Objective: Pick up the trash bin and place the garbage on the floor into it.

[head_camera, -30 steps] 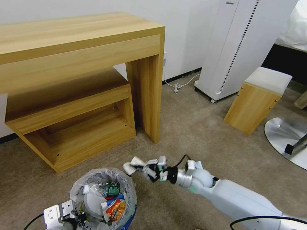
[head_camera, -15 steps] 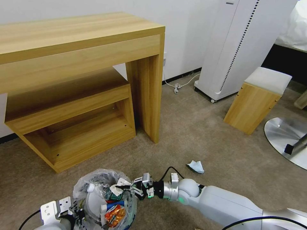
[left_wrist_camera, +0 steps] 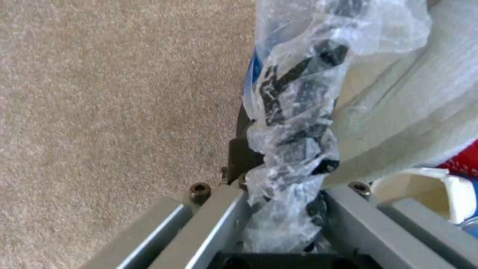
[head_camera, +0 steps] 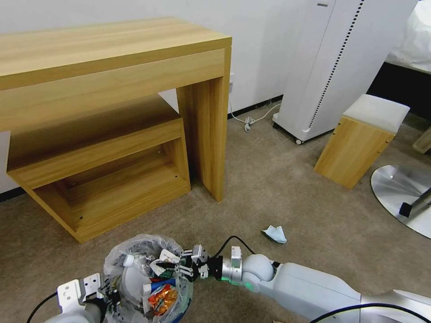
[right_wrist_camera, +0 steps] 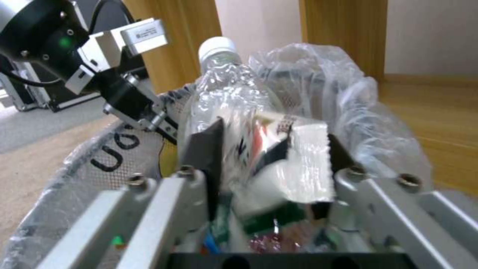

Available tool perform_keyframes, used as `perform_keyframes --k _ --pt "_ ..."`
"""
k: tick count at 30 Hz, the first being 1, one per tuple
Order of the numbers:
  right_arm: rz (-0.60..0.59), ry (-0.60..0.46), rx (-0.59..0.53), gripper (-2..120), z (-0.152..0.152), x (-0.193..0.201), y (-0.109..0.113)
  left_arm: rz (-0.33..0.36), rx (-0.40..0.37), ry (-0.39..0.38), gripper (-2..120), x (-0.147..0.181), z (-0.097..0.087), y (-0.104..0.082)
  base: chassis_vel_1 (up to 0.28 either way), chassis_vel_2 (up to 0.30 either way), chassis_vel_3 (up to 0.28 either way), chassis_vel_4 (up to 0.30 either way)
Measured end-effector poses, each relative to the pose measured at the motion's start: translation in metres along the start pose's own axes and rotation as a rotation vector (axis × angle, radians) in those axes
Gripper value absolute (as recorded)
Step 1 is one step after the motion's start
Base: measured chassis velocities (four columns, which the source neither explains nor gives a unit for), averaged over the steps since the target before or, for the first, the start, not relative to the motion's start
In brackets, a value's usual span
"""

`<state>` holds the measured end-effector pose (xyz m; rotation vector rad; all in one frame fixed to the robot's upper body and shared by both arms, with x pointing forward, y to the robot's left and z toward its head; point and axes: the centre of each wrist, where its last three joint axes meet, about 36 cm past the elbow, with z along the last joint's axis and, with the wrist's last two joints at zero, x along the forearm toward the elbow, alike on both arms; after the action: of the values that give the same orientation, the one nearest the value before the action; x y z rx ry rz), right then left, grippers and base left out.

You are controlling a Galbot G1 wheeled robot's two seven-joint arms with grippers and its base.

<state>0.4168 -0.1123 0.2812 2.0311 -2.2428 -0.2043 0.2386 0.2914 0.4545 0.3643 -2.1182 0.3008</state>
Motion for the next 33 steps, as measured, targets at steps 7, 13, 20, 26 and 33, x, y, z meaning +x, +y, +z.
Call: perform_keyframes --k 7,13,20,26,33 --pt "-0.023 0.006 0.004 70 -0.002 0.005 0.000 0.004 0.006 -0.003 0 0.002 0.001 -0.001 0.000 0.000 0.000 0.000" --pt "-0.026 0.003 0.009 89 -0.004 0.008 -0.003 0.005 0.008 -0.002 0 0.003 0.003 -0.002 0.000 0.000 0.000 0.000" --pt "-0.030 -0.007 0.020 100 -0.010 0.005 -0.006 0.010 0.010 -0.005 0 0.005 0.005 -0.005 0.000 0.000 0.000 0.000" --pt "-0.058 -0.016 0.025 100 -0.013 -0.005 -0.005 0.008 0.015 -0.005 0 0.005 0.007 -0.006 0.000 0.000 0.000 0.000" --pt "-0.147 -0.048 0.058 100 -0.034 -0.020 -0.012 0.010 0.019 -0.004 0 0.003 0.007 -0.007 0.000 0.000 0.000 0.000"
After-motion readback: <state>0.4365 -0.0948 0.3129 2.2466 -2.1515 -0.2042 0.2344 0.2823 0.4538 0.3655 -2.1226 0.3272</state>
